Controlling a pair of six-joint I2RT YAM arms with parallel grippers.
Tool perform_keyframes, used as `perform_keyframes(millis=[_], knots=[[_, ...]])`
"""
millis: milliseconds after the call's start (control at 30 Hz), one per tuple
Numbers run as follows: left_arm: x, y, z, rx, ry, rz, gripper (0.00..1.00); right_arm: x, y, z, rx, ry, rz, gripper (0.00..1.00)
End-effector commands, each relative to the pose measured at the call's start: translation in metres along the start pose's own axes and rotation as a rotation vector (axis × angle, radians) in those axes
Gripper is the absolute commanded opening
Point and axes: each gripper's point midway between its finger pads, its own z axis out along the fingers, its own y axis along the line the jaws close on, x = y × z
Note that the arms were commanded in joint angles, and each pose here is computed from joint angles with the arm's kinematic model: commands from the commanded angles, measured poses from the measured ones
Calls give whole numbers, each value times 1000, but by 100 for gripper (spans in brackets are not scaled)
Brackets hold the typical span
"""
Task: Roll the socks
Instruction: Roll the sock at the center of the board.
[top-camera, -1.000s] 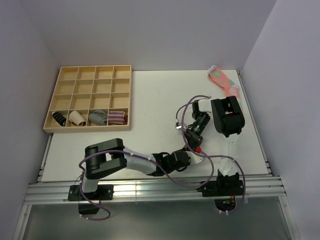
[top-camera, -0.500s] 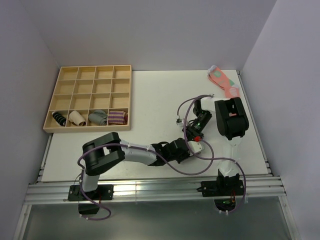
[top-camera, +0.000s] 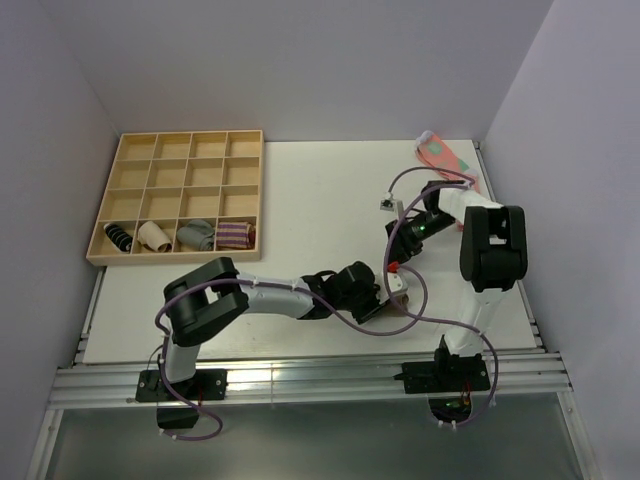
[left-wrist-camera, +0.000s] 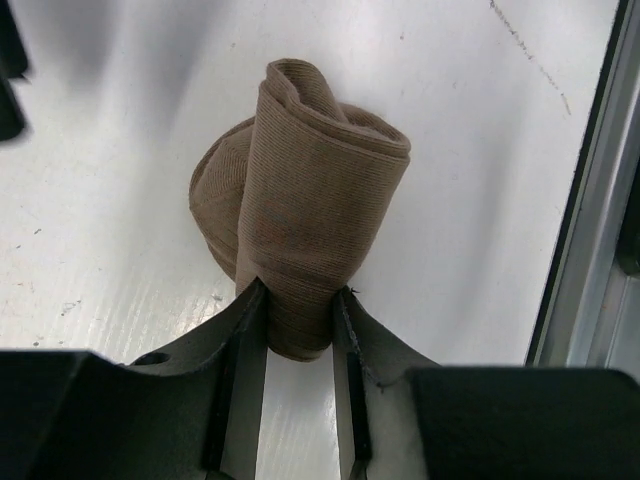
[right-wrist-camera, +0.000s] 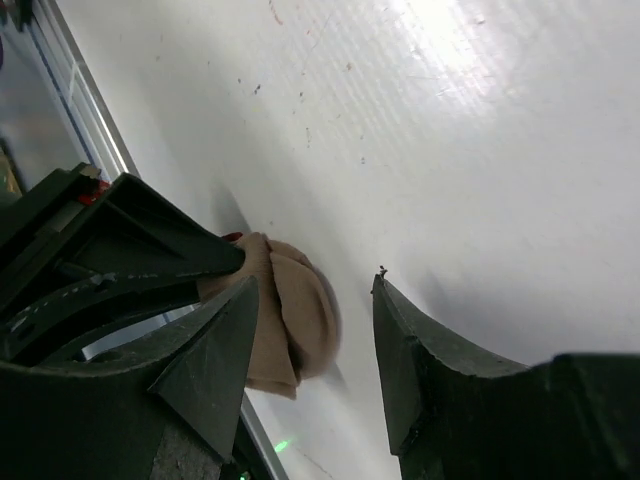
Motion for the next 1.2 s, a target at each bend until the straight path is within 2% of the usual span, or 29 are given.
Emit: perform_keyframes(millis=[0, 267, 600, 833, 1167], knots=[[58, -19, -3, 111, 204, -87, 0, -25, 4, -27, 23, -150, -73, 57], [61, -15, -3, 127, 219, -118, 0, -13, 15, -48, 77, -217, -175, 58], [59, -12, -1, 141, 220, -138, 0, 25, 29, -56, 74, -200, -283, 59], [60, -11, -1, 146, 220, -148, 0, 56, 30, -46, 106, -149, -409, 65], [57, -12, 3, 170, 217, -162, 0, 70, 37, -42, 176, -110, -546, 74]])
